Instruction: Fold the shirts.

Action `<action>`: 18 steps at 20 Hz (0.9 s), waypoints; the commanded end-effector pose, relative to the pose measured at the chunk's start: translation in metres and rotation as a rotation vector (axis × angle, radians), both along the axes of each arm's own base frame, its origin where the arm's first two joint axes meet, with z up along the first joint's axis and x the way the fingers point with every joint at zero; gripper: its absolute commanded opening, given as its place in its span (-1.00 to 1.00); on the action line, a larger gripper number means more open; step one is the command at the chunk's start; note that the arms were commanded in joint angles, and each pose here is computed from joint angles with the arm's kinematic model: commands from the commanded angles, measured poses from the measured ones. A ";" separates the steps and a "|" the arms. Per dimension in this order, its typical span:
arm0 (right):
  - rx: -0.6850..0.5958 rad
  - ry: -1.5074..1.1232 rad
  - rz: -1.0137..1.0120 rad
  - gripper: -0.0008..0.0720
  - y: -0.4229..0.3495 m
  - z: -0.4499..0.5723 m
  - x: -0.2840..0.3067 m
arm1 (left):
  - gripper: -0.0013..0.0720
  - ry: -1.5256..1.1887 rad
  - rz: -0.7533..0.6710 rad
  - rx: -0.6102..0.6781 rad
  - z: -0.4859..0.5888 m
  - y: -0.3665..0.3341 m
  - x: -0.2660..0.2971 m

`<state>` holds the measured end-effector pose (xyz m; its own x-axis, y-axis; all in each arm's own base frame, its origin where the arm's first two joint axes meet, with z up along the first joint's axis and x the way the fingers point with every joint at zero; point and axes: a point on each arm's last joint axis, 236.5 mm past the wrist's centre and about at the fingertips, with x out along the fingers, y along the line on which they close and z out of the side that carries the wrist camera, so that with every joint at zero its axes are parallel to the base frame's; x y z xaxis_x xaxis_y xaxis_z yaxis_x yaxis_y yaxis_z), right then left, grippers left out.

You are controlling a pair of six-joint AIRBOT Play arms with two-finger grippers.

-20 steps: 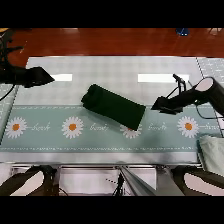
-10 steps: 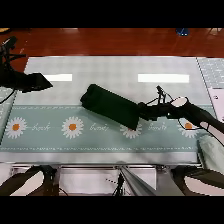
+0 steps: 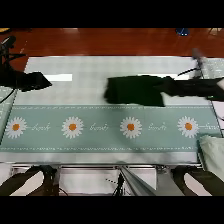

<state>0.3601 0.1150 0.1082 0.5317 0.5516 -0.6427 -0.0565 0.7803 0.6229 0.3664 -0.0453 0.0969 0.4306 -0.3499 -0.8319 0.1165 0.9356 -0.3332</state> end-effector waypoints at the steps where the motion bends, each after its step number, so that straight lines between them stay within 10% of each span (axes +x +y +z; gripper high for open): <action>1: -0.281 0.048 -0.265 -0.87 -0.128 0.049 -0.056 | 0.38 -0.008 0.011 -0.001 -0.003 0.002 0.006; 18: -0.575 0.883 -1.041 -0.87 -0.304 0.026 -0.329 | 0.38 0.043 -0.050 -0.003 -0.071 -0.027 0.049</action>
<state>0.0710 -0.1824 0.1339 0.0116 -0.2396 -0.9708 0.8756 0.4714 -0.1059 0.3985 -0.0785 0.0350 0.3401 -0.3921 -0.8547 0.1399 0.9199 -0.3663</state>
